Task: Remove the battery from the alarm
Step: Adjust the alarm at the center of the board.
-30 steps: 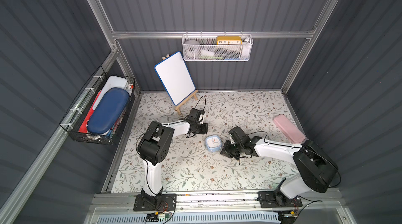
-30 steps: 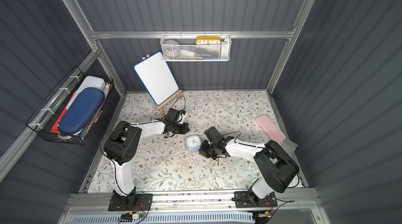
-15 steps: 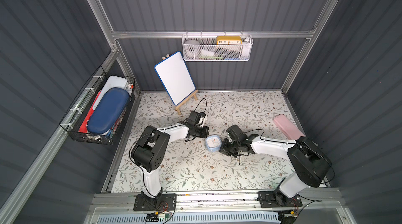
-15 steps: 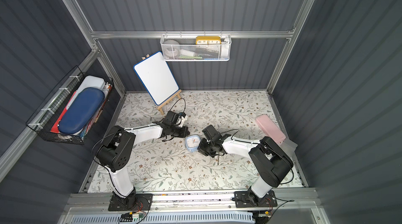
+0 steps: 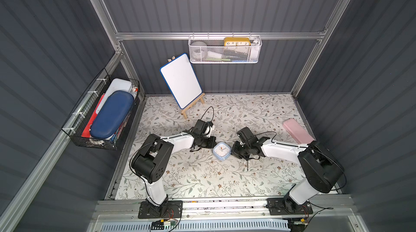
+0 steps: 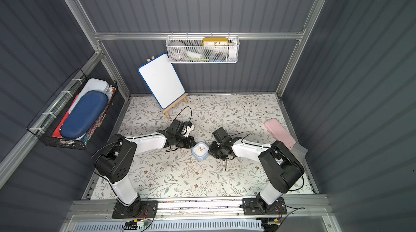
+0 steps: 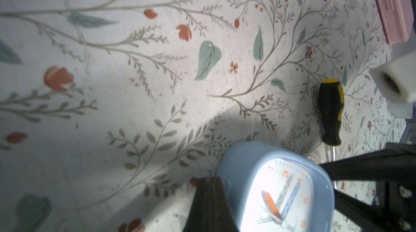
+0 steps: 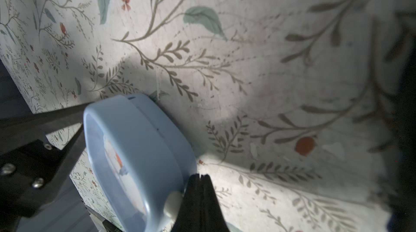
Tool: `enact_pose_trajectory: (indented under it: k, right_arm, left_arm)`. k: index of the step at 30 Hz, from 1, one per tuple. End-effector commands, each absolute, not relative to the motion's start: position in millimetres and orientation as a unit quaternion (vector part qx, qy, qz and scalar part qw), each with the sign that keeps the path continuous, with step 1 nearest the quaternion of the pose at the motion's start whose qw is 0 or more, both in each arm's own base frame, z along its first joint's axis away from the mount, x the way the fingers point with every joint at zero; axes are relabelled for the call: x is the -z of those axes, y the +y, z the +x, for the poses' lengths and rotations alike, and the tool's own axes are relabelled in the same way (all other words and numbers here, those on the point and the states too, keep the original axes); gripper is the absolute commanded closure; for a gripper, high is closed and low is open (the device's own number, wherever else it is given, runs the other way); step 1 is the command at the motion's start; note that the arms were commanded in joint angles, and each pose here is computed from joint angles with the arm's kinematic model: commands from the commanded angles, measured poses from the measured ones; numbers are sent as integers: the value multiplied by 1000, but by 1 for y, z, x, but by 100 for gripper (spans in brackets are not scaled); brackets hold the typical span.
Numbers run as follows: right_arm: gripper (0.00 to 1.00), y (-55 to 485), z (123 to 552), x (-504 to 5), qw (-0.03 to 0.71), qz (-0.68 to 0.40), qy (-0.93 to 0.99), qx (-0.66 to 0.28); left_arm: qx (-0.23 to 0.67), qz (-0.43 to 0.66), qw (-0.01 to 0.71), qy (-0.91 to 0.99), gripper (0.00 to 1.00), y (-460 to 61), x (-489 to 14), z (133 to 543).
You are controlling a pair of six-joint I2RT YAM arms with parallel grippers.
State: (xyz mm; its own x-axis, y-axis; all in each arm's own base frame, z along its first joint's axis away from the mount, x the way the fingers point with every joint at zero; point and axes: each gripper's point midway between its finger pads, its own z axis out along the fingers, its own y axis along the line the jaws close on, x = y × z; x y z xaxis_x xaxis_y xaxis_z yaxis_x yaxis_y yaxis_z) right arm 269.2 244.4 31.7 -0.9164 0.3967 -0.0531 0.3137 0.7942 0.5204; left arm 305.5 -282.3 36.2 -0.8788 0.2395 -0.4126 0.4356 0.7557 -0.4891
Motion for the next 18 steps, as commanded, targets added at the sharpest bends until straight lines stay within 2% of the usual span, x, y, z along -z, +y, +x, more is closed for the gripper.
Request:
enact_pose_trajectory:
  k: [1,5,6,7,10,12,14,18]
  right_arm:
    - [100,240,280,-36,99,174,949,-244]
    - [100,233,281,-45,105,161,953,-236]
    - [97,230,279,-48,107,155,955,-230]
    - [86,227,277,-50,107,150,957,-224]
    - [46,222,265,-58,108,125,959,-231]
    - [29,230,253,-67,104,88,953,-271]
    - [17,241,246,-78,110,47,938,-326]
    - [12,247,242,-82,107,19,915,-388]
  left_arm:
    - [309,173,155,922,100,-281,-47,290]
    - [287,161,163,930,100,-269,-55,286]
    - [275,155,168,934,100,-265,-57,287]
    - [267,151,172,936,100,-261,-58,288]
    - [244,133,177,944,100,-254,-62,293]
    - [236,115,175,949,100,-249,-67,293]
    - [237,109,192,946,100,-249,-78,298]
    - [281,130,179,934,100,-262,-90,286]
